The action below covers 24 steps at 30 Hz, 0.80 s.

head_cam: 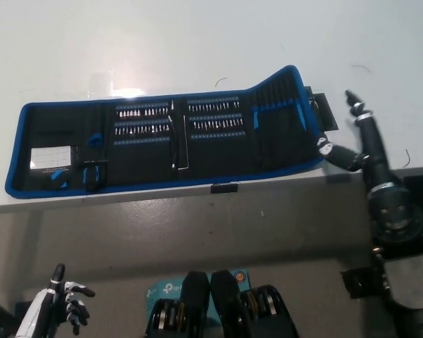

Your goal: The robot uses its right hand to lift an edge of the toolkit kept in middle of the desk and make one fold in it

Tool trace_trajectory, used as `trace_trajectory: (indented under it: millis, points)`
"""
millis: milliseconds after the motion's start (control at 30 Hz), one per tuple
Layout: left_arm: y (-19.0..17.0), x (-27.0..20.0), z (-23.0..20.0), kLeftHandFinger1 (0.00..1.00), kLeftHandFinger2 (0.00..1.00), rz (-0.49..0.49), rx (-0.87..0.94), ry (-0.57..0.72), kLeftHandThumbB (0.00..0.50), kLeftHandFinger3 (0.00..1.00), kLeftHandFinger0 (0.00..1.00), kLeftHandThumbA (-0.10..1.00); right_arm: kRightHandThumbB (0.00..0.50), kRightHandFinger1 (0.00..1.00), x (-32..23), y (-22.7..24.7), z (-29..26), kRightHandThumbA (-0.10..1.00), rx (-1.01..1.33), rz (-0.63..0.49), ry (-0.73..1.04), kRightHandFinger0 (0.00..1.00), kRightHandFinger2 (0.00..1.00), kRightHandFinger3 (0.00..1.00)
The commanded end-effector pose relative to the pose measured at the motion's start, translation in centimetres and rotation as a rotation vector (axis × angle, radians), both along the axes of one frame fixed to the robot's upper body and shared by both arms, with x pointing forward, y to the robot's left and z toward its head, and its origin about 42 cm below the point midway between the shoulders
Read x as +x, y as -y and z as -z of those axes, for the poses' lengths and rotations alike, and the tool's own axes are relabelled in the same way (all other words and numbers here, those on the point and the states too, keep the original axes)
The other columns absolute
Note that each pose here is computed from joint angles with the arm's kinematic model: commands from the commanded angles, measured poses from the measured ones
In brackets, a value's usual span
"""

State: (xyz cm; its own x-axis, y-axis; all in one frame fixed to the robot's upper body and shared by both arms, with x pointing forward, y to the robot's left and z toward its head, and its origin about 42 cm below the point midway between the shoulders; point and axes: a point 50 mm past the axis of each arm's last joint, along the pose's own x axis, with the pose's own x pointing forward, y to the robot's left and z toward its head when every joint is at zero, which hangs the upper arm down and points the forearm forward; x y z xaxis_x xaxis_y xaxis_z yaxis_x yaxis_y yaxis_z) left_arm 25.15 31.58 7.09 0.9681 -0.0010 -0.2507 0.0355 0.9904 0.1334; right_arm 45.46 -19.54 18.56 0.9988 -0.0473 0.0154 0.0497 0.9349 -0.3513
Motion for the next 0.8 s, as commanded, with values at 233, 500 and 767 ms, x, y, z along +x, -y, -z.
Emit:
trace_trajectory:
  millis: [233,500,767]
  points:
    - [-0.3,0.4,-1.1,0.24,0.24,0.018,0.017,0.044,0.5,0.39,0.18,1.0,0.38,1.0,-0.5,-5.0,0.7,0.52,0.126,0.01,0.032,1.0,1.0,1.0]
    - [-0.4,0.2,-0.9,0.27,0.27,0.019,0.013,0.047,0.5,0.39,0.23,1.0,0.391,1.0,-1.7,-6.3,1.7,0.53,0.1,0.015,0.025,1.0,1.0,1.0]
    - [-0.2,0.7,-1.1,0.24,0.24,0.031,0.024,0.05,0.5,0.39,0.19,1.0,0.112,0.01,-1.6,-7.0,2.4,-0.08,0.352,-0.048,0.092,0.01,0.05,1.0]
